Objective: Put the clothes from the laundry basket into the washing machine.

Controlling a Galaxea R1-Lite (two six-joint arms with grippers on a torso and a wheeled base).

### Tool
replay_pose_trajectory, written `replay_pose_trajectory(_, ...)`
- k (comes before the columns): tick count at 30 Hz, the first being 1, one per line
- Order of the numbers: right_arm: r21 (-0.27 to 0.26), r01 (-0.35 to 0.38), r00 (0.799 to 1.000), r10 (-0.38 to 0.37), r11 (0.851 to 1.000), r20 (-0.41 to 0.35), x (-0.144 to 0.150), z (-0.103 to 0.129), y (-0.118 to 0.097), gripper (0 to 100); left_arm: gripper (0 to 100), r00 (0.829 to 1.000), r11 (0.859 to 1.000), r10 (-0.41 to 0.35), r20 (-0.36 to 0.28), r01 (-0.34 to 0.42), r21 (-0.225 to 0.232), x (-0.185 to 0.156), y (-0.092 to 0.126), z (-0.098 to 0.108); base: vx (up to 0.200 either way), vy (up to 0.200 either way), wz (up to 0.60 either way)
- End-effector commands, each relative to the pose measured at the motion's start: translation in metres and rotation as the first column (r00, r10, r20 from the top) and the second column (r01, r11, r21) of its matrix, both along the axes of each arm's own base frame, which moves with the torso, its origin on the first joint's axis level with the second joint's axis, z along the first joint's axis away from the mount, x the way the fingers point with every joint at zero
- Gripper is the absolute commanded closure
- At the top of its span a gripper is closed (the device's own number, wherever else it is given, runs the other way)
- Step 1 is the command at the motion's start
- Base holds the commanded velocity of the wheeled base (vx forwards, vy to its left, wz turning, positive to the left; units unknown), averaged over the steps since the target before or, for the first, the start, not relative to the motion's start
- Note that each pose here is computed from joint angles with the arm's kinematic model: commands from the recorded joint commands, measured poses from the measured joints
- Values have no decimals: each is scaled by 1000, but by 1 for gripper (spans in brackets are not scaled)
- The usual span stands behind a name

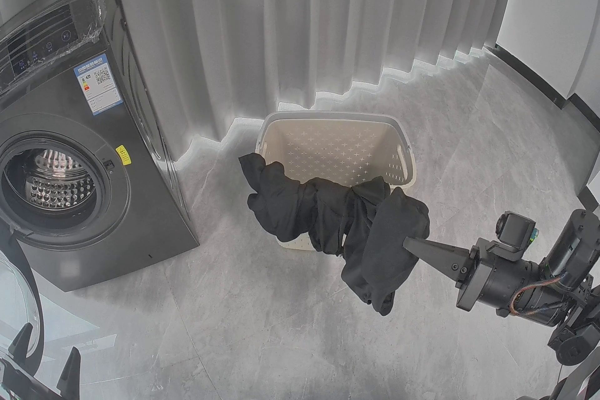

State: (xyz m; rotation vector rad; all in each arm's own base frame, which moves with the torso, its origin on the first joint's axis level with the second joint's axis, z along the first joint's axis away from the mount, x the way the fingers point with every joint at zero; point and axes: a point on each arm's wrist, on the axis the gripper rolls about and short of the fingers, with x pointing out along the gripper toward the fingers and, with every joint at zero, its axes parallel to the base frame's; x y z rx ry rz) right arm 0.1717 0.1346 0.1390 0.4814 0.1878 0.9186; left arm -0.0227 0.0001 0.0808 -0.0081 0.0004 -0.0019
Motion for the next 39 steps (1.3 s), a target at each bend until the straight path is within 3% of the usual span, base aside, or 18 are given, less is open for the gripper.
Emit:
replay_pose_trajectory(1, 1, 2, 1000, -2, 1000, 0, -1, 0, -1, 100, 0, 1000, 1000, 0, -3, 0, 0, 0, 0, -5, 0, 0, 0)
replay_pose_trajectory(13, 5, 6, 1000, -6, 1000, 6, -1, -1, -3, 100, 0, 1000, 1000, 3, -1, -3, -7, 0, 0, -5, 0, 0, 0)
replay_pose_trajectory(22, 1, 5, 1000, -5, 1000, 2, -2, -2, -3, 100, 0, 1000, 1000, 3, -1, -3, -13, 0, 0, -5, -200, 0, 0)
replay_pose_trajectory(26, 0, -6, 1000, 6, 1000, 1, -4, -3, -2, 100, 0, 1000, 1000, 5, -1, -5, -15, 0, 0, -5, 0, 0, 0)
replay_pose_trajectory(37, -21, -42, 998, 43, 999, 43, -8, -2, 3, 100, 0, 1000, 1000, 5, -3, -5, -12, 0, 0, -5, 0, 0, 0)
replay_pose_trajectory(39, -46, -51, 996, 54, 998, 72, -9, -2, 5, 100, 0, 1000, 1000, 5, -3, -5, -12, 0, 0, -5, 0, 0, 300)
